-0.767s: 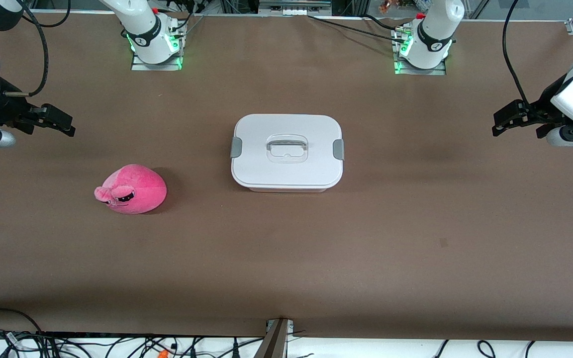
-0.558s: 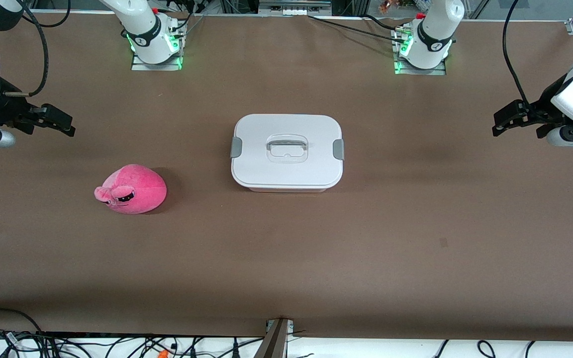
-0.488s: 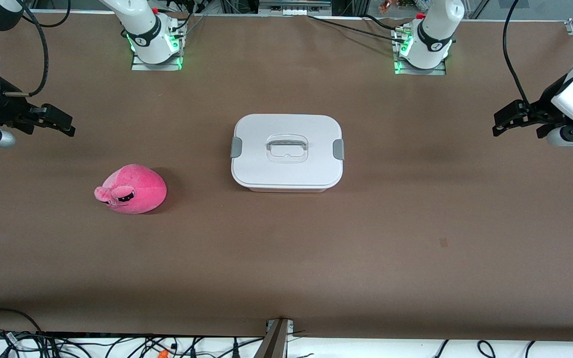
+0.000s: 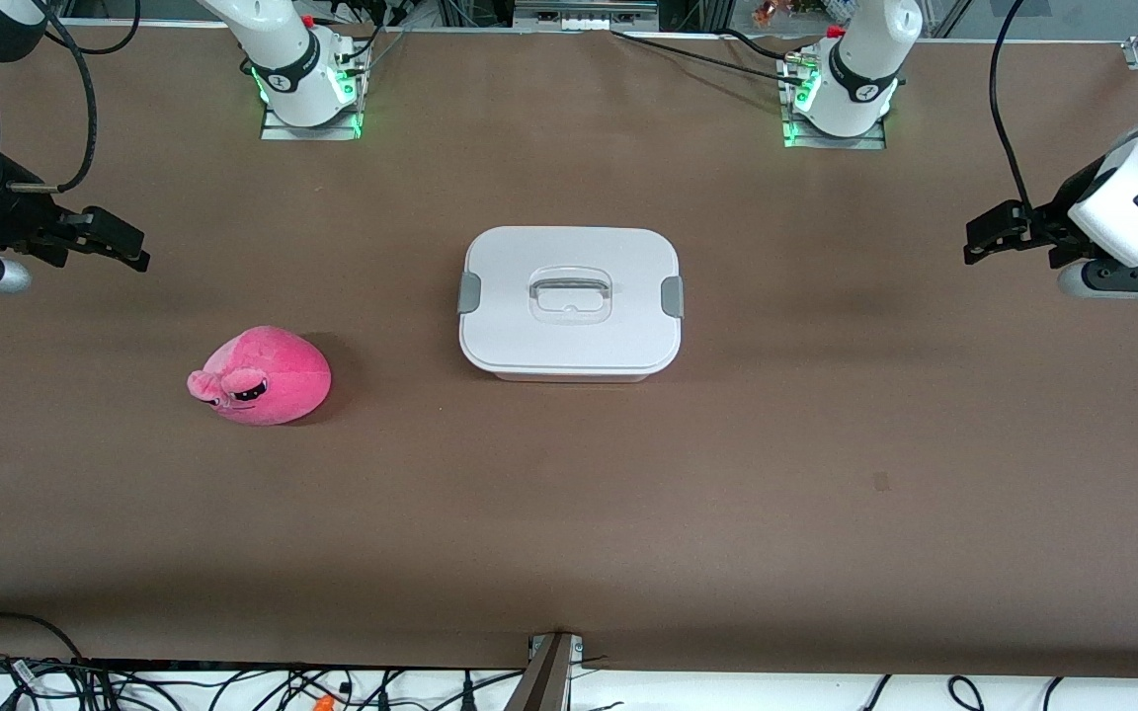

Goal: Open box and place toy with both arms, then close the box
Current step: 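Move the left gripper toward the white box lid, then lower the left gripper onto the lid handle and grasp it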

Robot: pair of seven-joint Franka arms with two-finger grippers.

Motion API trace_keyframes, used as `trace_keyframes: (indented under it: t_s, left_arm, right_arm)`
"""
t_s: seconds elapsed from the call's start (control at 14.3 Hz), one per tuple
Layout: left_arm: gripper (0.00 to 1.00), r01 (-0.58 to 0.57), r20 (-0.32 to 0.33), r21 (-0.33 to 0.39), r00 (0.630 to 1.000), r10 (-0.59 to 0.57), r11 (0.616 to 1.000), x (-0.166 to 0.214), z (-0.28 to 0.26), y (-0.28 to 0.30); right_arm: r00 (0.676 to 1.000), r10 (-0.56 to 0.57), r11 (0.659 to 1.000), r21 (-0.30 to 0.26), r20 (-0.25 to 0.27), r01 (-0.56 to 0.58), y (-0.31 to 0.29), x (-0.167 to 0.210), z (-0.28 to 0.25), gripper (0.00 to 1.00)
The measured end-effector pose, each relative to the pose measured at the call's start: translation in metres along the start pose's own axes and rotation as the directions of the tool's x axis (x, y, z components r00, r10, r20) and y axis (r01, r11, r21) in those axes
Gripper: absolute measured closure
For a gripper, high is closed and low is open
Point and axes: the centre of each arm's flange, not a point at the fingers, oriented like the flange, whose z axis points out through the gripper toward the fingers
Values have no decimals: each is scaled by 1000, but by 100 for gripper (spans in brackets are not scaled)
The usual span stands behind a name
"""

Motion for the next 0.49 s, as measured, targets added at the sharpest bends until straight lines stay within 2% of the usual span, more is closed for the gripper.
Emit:
trace_keyframes:
  t_s: [0.14,0.28,0.35,0.49]
  left_arm:
    - [0,-33,53,3,998,33,999,-6,5,12]
    - [0,-110,134,5,985,109,994,-18,11,38]
    - [0,-162,177,3,971,159,987,-25,15,52]
    - [0,-307,212,-18,929,304,952,-31,21,77]
  right_arm:
    - [1000,0,1000,0,0,0,0,0,0,0]
    - [1000,0,1000,0,0,0,0,0,0,0]
    - [1000,0,1000,0,1,0,0,0,0,0]
    - [1000,0,1000,0,1,0,0,0,0,0]
